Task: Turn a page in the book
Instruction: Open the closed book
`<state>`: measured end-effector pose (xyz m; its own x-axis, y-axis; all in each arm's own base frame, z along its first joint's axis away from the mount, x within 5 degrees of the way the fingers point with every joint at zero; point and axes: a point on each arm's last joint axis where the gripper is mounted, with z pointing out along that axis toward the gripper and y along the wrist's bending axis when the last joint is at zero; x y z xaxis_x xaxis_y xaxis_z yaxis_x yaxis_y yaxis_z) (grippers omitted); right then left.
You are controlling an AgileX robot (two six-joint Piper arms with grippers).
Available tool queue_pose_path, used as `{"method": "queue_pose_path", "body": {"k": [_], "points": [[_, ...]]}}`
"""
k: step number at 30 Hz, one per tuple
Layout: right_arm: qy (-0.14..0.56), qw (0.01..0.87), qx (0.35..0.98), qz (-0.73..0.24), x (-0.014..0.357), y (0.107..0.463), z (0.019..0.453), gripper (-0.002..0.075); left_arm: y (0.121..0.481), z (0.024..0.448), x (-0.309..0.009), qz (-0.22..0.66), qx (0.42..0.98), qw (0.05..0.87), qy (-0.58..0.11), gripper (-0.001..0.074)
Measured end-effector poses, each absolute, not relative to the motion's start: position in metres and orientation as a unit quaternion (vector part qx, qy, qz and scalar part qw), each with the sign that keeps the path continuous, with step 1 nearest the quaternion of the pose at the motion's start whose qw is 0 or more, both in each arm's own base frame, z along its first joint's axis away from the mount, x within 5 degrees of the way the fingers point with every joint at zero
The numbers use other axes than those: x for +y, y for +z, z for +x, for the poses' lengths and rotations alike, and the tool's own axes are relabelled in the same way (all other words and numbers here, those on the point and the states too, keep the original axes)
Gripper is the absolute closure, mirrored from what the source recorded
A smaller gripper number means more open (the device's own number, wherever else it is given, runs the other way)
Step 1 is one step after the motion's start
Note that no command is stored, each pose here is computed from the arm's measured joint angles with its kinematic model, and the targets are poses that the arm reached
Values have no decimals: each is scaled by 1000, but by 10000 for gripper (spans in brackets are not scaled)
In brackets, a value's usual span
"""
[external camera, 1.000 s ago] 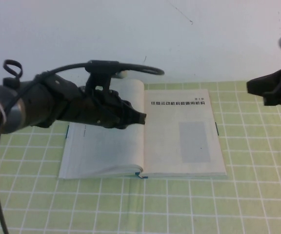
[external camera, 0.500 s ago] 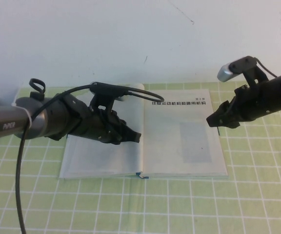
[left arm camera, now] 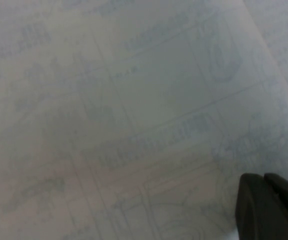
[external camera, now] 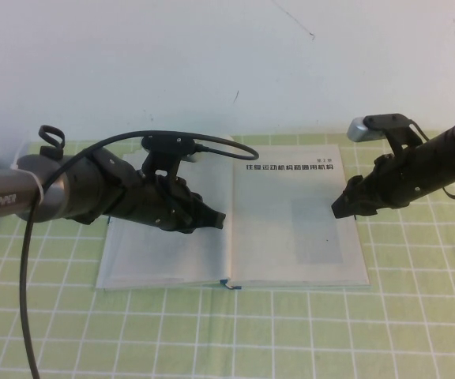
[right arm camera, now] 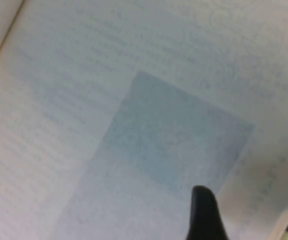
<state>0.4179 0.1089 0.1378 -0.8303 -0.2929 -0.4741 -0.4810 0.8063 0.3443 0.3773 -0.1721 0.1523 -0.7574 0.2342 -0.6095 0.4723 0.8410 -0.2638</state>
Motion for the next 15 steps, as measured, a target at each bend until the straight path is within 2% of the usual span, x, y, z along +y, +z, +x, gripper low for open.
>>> {"method": "queue_pose_path", "body": {"k": [5,15], "points": [[237,204,929,-199,110,138,418,312,152,377,-172,191,915,290,-207,738],[292,215,913,-185,118,144,418,313,152,378,-171,189,915,288,-211,738]]}}
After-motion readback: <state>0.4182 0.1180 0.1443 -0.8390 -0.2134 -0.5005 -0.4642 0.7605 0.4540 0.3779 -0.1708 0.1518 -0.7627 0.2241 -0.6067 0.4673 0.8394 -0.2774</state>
